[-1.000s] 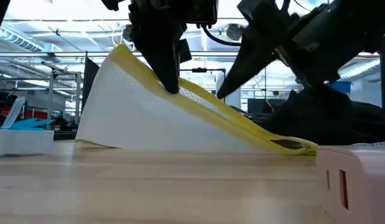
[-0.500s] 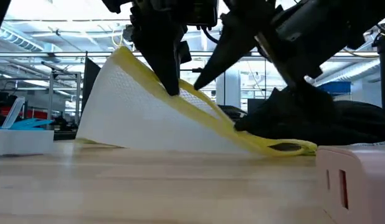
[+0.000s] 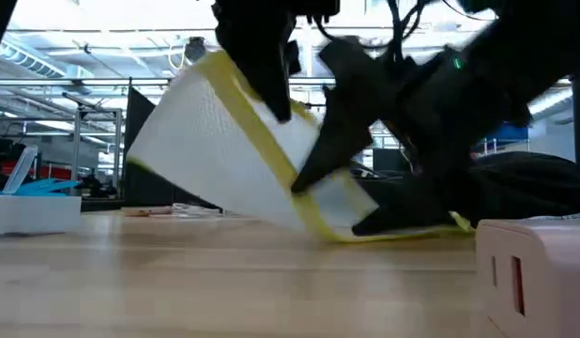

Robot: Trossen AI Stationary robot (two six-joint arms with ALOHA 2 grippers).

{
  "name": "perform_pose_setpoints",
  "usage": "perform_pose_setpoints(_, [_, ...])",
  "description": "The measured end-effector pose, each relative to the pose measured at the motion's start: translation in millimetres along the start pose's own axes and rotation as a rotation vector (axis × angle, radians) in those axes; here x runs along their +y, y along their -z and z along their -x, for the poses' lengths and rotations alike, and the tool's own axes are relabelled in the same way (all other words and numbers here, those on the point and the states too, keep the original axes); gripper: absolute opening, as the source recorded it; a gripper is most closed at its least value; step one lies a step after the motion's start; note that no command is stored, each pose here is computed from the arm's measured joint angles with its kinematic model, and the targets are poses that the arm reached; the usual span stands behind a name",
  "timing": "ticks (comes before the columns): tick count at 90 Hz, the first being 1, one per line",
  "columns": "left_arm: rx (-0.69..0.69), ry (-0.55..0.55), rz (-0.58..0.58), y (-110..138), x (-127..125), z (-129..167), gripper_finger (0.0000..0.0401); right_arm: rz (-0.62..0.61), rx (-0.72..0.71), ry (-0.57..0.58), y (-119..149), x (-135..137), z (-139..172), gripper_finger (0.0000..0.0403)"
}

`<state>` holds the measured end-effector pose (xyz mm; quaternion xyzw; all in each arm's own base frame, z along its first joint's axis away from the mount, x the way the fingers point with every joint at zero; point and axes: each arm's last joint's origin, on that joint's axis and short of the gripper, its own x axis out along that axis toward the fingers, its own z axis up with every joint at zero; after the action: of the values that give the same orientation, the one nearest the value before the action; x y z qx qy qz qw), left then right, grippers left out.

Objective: Unpack backpack
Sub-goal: Remove the earphones from the green zip bag

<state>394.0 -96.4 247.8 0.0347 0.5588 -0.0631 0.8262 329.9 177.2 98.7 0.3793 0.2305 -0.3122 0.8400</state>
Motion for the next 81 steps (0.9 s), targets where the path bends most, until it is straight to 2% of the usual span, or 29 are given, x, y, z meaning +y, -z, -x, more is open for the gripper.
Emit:
perform_pose_setpoints(10, [-0.015, -0.062, 0.010, -5.8, 6.1, 10.2, 0.0000, 0.002, -0.004, 0.008, 10.7, -3.1, 0.8, 0.0352])
perform_pose_setpoints(27, [-0.087, -0.211, 0.050, -16.4, 12.3, 23.6, 0.0000, 0.045, 0.028, 0.003, 12.7, -2.8, 3.6, 0.0352])
perform_pose_setpoints(46, [-0.206, -0.401, 0.018, -30.3, -4.7, 49.5, 0.0000, 0.036, 0.037, 0.021, 13.3, -5.0, 3.7, 0.0352])
perform_pose_setpoints(54, [-0.205, -0.413, -0.010, -29.0, -13.5, 51.1, 0.0000, 0.029, 0.040, 0.025, 13.5, -5.6, 3.6, 0.0352])
perform_pose_setpoints(65, [-0.137, -0.414, -0.017, -20.3, -19.7, 48.8, 0.0000, 0.023, 0.043, 0.024, 6.6, -2.9, 11.6, 0.0352])
perform_pose_setpoints(81, [-0.089, -0.415, -0.015, -13.7, -20.5, 44.3, 0.0000, 0.065, 0.036, 0.024, -21.6, 3.5, 29.8, 0.0352])
